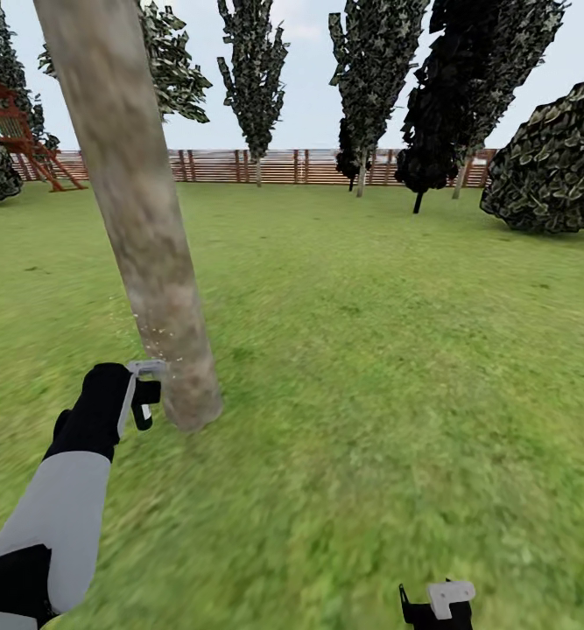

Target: In the garden, pick up the pesticide atomizer on the floor and spray pesticide onto both trees until each tree trunk is fully covered.

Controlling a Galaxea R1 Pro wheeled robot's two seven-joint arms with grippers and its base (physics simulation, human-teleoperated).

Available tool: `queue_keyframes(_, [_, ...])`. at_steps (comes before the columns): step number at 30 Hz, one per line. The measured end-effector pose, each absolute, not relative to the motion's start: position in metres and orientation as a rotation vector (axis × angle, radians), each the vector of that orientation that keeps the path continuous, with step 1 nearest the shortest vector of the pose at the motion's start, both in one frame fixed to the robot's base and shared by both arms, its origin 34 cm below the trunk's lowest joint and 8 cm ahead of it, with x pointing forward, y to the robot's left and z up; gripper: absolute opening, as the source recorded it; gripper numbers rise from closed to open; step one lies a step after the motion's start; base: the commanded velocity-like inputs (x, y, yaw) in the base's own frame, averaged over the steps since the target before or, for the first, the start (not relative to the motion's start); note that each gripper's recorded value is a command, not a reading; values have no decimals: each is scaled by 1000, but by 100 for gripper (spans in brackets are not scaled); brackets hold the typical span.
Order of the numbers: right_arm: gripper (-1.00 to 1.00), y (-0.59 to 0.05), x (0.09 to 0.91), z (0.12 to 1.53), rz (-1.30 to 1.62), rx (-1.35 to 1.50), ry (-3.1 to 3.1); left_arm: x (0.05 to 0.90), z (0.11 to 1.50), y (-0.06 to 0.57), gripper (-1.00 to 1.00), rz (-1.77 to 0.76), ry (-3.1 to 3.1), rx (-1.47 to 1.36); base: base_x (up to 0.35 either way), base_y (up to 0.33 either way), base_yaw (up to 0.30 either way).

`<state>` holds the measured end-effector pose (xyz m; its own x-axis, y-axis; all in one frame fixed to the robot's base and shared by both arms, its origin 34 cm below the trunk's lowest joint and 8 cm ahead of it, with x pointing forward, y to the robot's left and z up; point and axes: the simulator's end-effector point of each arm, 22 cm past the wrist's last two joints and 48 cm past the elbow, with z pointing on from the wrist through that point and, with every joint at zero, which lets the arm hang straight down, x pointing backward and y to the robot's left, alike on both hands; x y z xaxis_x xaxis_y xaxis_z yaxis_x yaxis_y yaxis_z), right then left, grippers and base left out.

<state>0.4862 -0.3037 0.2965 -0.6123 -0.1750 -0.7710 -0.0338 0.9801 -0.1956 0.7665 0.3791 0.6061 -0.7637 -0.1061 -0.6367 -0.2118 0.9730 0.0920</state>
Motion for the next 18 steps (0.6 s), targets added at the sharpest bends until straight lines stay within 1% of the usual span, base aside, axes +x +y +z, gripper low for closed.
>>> queue_keyframes(5, [100, -305, 486, 297, -203, -144, 2224, 768, 608, 375, -100, 203, 2441, -218, 144, -237, 0])
queue_keyframes(9, [100, -305, 486, 296, -203, -144, 2225, 768, 610, 380, -100, 213, 2439, -222, 7, -270, 0])
queue_keyframes(14, [100, -305, 486, 296, -203, -144, 2225, 768, 611, 384, -100, 219, 2436, -227, -80, -274, 0])
queue_keyframes(18, [100, -305, 486, 297, -203, -144, 2224, 768, 613, 386, -100, 220, 2432, -229, 146, -239, 0])
